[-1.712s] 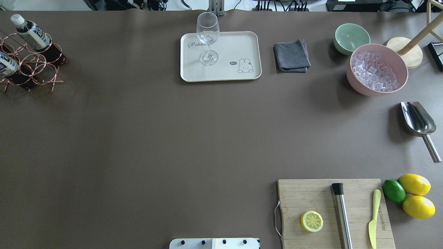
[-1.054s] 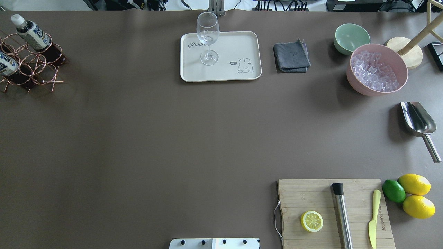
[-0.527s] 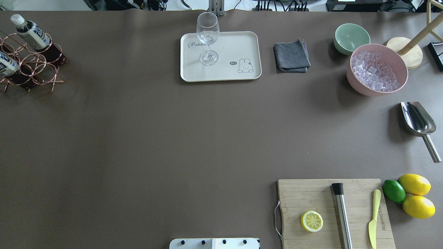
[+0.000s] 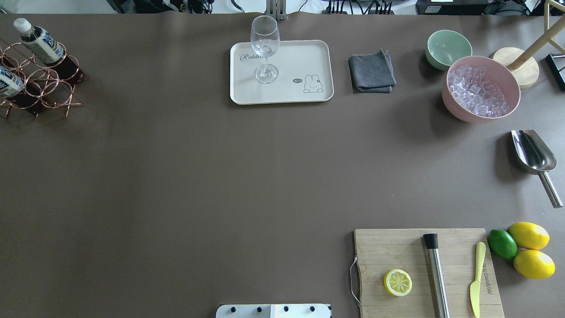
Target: Take tea from basket to plate
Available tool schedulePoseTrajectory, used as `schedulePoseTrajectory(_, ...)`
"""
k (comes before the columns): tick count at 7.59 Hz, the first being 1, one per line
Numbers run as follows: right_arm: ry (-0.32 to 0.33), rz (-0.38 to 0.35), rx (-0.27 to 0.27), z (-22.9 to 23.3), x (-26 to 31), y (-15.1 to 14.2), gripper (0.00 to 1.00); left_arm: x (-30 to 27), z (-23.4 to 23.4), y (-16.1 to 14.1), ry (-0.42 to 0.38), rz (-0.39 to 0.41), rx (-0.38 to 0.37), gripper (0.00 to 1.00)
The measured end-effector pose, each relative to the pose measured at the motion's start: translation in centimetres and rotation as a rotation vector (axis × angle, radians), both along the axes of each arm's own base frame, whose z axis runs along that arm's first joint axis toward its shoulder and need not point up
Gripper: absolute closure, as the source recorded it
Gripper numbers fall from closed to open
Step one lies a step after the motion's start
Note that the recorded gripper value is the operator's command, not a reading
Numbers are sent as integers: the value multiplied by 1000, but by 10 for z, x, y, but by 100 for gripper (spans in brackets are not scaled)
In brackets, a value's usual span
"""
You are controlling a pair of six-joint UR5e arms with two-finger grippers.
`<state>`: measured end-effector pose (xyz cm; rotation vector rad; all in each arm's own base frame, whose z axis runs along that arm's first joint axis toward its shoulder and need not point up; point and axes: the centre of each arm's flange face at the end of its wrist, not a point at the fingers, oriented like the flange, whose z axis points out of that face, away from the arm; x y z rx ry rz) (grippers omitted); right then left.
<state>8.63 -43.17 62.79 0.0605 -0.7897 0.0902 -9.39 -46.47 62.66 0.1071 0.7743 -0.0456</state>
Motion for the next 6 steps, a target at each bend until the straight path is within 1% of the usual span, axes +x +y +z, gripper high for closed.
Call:
schedulePoseTrajectory(3,1,0,0,0,0,0,0,-1,-3,1,1,-2,6,2)
schedulePoseTrajectory(4,1,0,0,0,0,0,0,-1,-10,3,-1,2,26,2)
schedulePoseTrajectory(5,1,0,1,0,0,0,0,-1,-18,8,-9,32,74,3)
schedulePoseTrajectory(6,1,0,1,-1,0,0,0,-2,-24,10,-25,99,152,3)
